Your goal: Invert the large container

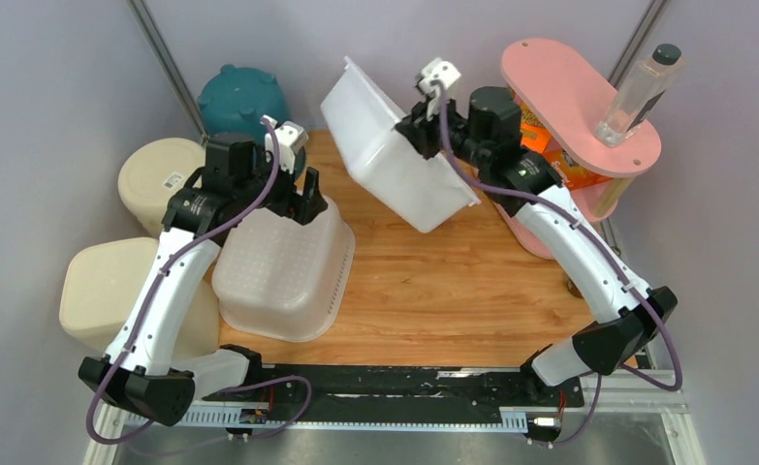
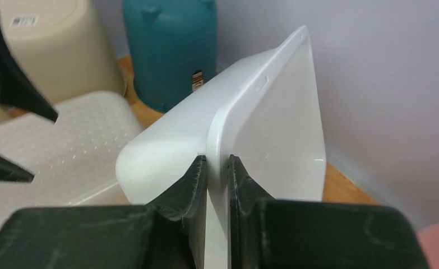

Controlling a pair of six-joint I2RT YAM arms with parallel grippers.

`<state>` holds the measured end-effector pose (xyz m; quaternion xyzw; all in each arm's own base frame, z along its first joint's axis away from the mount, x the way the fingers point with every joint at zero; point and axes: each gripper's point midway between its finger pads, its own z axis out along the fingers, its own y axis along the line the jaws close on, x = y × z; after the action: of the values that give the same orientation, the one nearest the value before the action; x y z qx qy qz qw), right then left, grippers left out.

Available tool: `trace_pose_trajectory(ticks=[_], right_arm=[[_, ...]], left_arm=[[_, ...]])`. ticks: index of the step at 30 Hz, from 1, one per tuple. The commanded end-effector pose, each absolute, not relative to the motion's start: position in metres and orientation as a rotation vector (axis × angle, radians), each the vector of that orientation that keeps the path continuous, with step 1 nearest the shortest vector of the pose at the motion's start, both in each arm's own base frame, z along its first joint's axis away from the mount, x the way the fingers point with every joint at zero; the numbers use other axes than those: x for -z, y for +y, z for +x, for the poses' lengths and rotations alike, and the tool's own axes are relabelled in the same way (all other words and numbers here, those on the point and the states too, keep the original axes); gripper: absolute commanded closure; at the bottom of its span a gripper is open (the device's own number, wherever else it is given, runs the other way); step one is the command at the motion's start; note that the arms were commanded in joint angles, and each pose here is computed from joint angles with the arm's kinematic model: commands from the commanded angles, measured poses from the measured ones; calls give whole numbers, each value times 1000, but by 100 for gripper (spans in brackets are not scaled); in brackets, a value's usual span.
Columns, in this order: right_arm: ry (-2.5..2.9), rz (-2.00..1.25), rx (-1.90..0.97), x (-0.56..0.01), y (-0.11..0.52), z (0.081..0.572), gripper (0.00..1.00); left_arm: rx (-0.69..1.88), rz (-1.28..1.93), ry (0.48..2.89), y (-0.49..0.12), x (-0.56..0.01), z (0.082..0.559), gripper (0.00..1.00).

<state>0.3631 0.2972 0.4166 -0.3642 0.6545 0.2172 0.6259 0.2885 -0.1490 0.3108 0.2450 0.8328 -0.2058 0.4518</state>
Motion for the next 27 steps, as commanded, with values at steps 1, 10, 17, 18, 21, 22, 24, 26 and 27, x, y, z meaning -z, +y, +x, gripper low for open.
trace_pose_trajectory(ticks=[1, 10, 17, 18, 21, 22, 24, 26, 27], right_arm=[[1599, -360, -711, -437, 257, 390, 100], [1779, -23, -744, -384, 206, 402, 100], [2040, 240, -703, -285, 168, 378, 100], [2071, 252, -694, -274, 165, 373, 100], [2088, 145, -699, -269, 169, 365, 83], [2067, 90, -699, -274, 171, 365, 69], [2003, -2, -685, -291, 174, 371, 44], [1945, -70, -679, -309, 177, 381, 30], [1916, -107, -687, -319, 181, 385, 28]], left_arm=[[554, 600, 2126, -153, -290, 287, 6], [603, 585, 2148, -164, -285, 302, 8], [662, 605, 2144, -174, -290, 308, 8], [661, 610, 2143, -174, -291, 310, 8], [673, 616, 2153, -178, -287, 315, 8], [678, 615, 2150, -179, -287, 318, 8], [688, 614, 2140, -182, -288, 320, 8], [696, 616, 2131, -183, -288, 322, 8], [700, 619, 2130, -184, -288, 322, 8]])
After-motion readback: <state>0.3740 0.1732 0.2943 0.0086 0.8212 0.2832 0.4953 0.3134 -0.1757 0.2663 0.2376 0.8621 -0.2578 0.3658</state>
